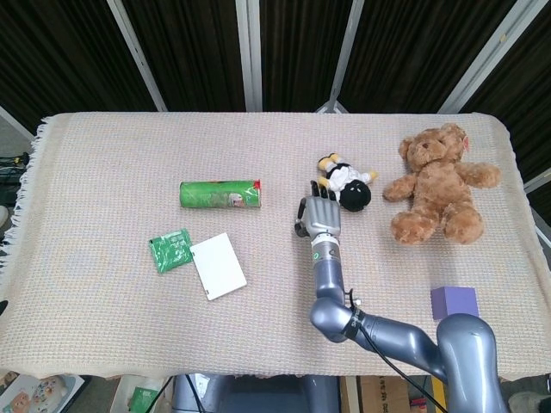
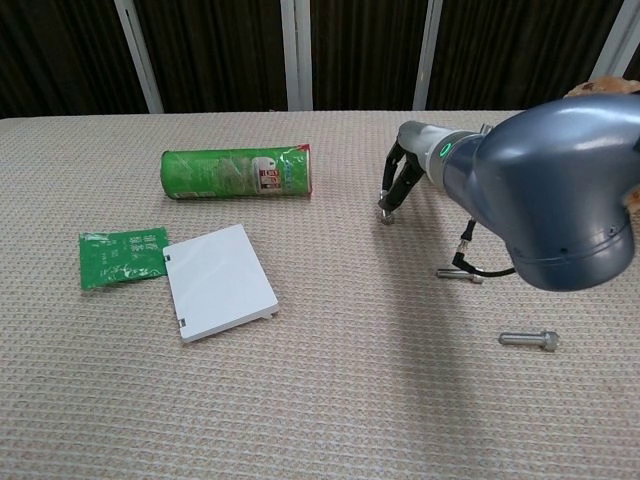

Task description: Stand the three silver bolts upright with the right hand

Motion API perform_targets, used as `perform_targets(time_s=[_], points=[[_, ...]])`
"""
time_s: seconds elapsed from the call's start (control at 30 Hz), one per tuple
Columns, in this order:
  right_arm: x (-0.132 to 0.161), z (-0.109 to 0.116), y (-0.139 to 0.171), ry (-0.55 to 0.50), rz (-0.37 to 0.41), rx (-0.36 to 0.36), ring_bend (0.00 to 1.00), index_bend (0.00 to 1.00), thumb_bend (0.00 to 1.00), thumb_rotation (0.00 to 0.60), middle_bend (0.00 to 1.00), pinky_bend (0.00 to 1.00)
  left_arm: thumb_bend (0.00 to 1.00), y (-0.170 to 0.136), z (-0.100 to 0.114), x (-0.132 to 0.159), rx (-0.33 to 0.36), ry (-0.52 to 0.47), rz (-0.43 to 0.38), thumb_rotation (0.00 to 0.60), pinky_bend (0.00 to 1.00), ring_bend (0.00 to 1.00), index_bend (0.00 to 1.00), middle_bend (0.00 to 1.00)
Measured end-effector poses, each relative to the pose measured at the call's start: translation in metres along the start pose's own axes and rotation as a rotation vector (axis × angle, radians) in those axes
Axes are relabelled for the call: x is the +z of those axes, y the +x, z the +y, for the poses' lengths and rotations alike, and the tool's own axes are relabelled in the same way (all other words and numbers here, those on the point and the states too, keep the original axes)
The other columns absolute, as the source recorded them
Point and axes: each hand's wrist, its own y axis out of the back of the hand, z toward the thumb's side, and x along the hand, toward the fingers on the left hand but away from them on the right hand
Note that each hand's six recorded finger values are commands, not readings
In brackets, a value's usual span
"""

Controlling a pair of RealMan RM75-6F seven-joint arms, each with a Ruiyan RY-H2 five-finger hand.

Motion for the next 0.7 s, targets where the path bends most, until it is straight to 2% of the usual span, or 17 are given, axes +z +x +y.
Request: perform_targets(time_s=[0.7], points=[[-0.0004, 0.0038, -0.0008, 0.012, -0.001, 0.005, 0.04, 0.61, 0.38, 0.6, 0.03, 0.09, 0.12, -0.0005, 0.0005, -0.0006, 0.001, 0.001, 0.002, 0.6, 0.17, 0.0, 0.17, 0.05]])
